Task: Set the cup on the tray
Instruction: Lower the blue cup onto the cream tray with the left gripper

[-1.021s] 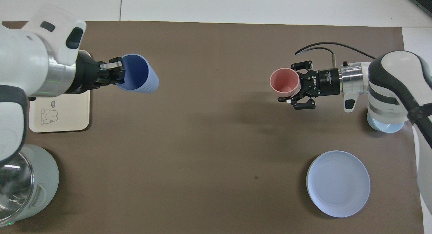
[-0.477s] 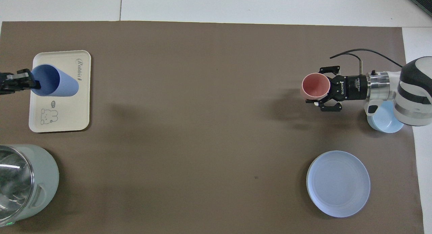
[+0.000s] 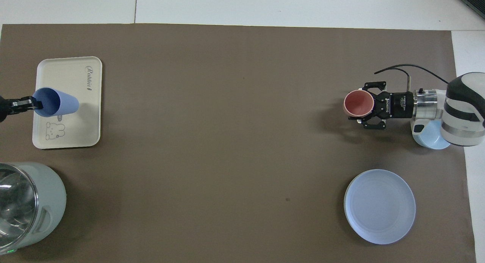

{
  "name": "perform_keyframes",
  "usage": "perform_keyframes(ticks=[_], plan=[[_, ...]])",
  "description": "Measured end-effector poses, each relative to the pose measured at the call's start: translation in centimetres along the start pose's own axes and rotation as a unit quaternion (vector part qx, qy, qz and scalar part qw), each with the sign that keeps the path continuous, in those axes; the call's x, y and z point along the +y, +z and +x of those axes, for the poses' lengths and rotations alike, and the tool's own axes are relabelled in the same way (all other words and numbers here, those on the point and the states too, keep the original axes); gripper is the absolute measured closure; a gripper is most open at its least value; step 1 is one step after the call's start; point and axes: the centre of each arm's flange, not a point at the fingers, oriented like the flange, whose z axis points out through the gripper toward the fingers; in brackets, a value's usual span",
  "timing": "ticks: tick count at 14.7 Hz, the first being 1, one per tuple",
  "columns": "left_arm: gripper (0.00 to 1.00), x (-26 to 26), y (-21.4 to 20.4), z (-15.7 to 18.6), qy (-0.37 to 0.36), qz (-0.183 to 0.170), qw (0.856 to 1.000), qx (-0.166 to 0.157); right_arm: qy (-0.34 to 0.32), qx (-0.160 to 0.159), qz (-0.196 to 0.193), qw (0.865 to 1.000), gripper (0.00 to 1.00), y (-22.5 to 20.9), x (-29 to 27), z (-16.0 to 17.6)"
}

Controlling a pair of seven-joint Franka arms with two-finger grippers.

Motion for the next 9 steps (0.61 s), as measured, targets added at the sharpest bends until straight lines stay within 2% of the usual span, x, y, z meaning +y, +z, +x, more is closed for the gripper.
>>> perform_keyframes(ticks=[7,9], plan=[[0.94,-0.6,2.7,-2.1,0.014,0.006,1.0,-0.005,0.001,0.043,0.016,0.999,0.22,-0.3,0.2,1.4],[0.76,-0.4,2.7,-2.0,0.015,0.006,1.0,-0.003,0.004,0.046,0.018,0.999,0.22,-0.2,0.4,1.8]])
